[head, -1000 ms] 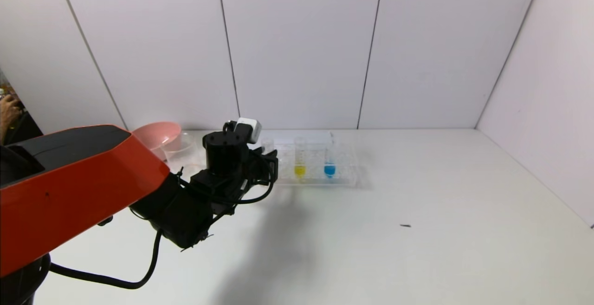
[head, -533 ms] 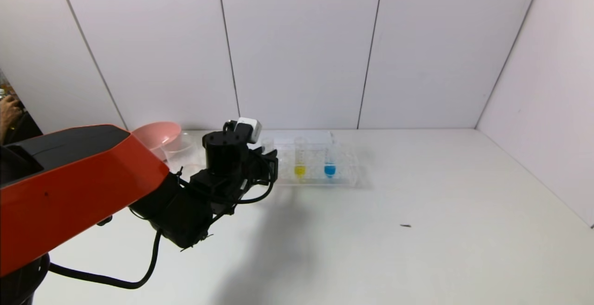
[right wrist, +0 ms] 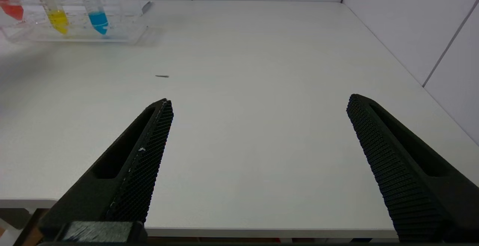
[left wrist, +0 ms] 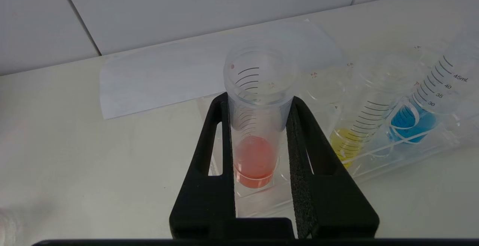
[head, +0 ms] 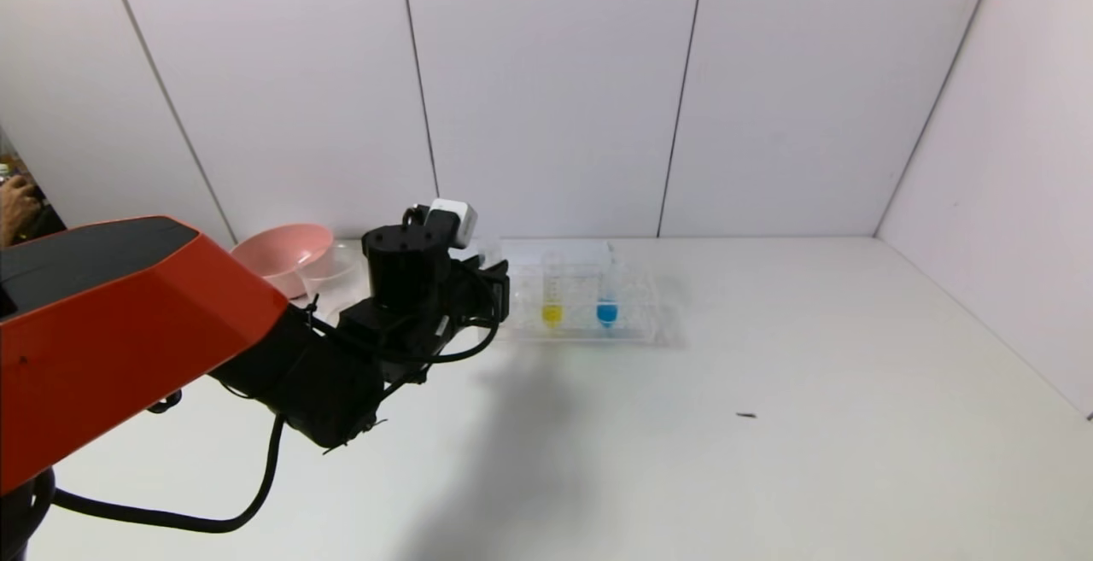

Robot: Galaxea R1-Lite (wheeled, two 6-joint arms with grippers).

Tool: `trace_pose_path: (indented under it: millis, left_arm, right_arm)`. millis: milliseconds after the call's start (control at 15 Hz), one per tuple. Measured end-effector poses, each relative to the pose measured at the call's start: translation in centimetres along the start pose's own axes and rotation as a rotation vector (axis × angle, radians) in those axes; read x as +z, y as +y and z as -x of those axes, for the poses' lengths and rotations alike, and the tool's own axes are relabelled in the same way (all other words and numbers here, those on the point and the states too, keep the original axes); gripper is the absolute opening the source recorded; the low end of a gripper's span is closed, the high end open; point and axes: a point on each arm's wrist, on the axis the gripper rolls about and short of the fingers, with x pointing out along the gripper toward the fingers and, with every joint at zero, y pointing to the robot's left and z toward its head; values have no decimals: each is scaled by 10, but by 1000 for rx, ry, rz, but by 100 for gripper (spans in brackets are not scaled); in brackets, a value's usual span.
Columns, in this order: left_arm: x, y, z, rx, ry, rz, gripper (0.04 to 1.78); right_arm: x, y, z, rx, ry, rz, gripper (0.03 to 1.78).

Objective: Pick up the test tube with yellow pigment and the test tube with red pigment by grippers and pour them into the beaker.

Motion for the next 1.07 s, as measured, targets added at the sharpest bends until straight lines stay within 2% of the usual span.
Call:
trace_pose_path:
  millis: [1067]
  left_arm:
    - [69, 4, 37, 3, -87, -32, 43]
  right_arm:
    - [0, 0, 0, 0, 0, 0, 170]
